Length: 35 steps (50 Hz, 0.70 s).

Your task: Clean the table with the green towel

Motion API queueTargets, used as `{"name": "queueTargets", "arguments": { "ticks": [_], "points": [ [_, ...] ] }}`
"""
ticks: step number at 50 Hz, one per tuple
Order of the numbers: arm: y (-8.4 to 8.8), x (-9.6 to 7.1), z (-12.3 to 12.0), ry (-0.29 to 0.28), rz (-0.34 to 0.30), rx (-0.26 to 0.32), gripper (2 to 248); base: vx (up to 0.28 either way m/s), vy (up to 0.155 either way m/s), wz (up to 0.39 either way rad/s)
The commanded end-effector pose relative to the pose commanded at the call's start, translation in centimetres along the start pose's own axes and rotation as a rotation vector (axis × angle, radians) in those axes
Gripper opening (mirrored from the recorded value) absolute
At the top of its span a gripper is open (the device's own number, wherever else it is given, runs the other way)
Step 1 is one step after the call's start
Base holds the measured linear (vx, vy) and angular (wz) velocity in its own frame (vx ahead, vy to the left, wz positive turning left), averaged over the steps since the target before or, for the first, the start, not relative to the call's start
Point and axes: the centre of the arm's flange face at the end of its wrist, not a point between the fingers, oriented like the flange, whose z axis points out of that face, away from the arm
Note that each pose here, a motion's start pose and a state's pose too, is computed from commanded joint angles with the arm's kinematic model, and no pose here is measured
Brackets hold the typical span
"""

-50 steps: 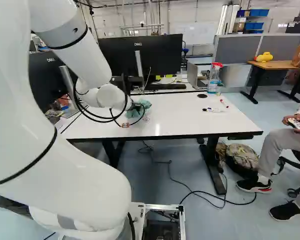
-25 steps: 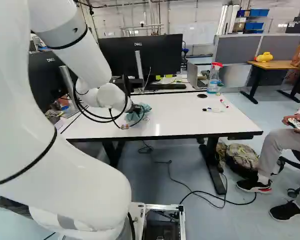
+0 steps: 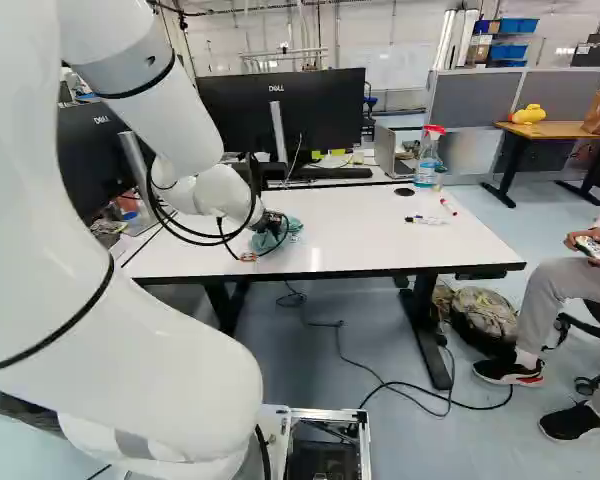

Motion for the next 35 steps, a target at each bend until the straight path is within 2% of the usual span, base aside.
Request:
{"name": "queueTargets", "arguments": {
  "ticks": [35],
  "points": [
    [0.0, -0.88, -0.04, -0.098, 0.0, 0.0, 54, 0.0, 0.0, 0.0]
  ]
}}
